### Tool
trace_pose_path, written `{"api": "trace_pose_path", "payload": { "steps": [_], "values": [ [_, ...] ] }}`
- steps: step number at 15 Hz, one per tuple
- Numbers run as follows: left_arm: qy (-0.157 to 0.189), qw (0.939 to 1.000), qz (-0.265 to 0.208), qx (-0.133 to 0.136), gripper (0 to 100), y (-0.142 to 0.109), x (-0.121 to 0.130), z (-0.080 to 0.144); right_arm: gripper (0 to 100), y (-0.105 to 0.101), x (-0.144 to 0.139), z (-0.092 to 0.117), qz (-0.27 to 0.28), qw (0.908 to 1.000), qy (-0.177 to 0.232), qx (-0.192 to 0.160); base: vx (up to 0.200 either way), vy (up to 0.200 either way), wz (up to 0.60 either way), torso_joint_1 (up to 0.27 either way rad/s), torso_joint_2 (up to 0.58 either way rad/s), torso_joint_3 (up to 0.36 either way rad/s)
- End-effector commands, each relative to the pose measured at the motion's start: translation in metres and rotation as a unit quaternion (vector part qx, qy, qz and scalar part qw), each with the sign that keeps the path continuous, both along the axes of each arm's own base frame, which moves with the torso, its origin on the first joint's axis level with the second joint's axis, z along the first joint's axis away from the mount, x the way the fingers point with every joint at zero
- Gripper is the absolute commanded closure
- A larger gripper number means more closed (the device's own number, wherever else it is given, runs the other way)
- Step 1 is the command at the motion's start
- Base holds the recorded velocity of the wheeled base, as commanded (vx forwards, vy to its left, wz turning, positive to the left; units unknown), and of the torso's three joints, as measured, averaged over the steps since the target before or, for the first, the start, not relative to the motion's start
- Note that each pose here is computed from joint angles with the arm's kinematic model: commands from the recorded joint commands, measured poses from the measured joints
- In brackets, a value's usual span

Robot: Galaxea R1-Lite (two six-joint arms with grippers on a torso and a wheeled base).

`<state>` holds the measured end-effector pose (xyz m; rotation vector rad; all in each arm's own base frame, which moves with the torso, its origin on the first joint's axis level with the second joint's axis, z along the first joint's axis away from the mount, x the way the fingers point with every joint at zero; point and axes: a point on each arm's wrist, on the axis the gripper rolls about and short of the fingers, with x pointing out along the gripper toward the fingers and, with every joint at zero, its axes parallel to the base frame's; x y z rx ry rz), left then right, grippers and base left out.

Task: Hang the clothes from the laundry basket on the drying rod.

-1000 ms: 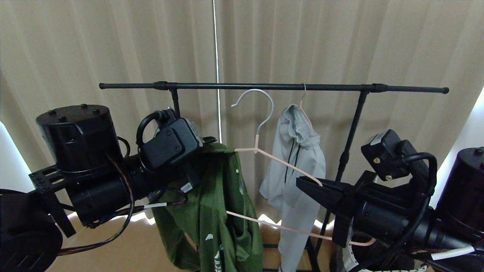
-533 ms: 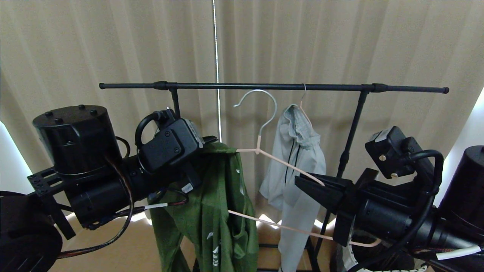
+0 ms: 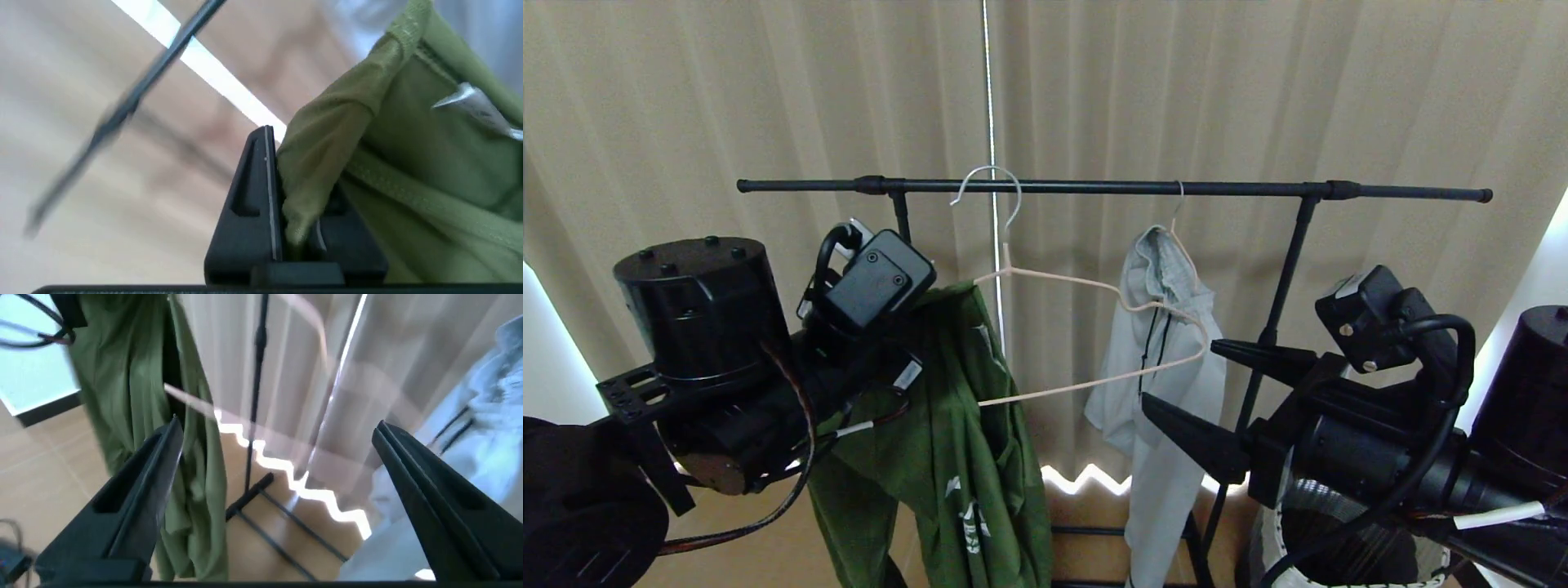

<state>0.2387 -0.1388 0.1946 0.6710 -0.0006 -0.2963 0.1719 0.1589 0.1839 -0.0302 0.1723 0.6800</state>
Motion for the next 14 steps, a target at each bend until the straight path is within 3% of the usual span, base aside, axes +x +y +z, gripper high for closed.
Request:
{"api": "trace_pose_path", "payload": {
  "steps": [1,4,7,11,14],
  "values": [
    [0.009,0.9997,0.02,-0.014,100,0.0,0.003,-0.004,0,-0.001,-0.001,-0.011,0.001,0.9998,0.012,-0.012,0.0,0.0,0.0,0.0,0.0,0.0],
    [0.016,0.9952,0.026,-0.093,100,-0.001,0.003,0.004,0,0.008,-0.004,-0.024,0.019,0.9991,0.028,-0.026,0.0,0.0,0.0,0.0,0.0,0.0],
    [0.013,0.9904,0.022,-0.136,100,-0.003,0.002,0.012,0,0.026,0.006,-0.042,0.027,0.9988,0.029,-0.029,0.0,0.0,0.0,0.0,0.0,0.0],
    [0.005,0.9865,-0.011,-0.164,100,-0.017,-0.006,0.023,0,0.058,0.019,-0.057,0.034,0.9993,0.006,-0.014,0.0,0.0,0.0,0.0,0.0,0.0],
    [0.002,0.9847,-0.03,-0.172,100,-0.027,-0.013,0.028,0,0.075,0.035,-0.057,0.007,0.9999,-0.005,-0.008,0.0,0.0,0.0,0.0,0.0,0.0]
  ]
}}
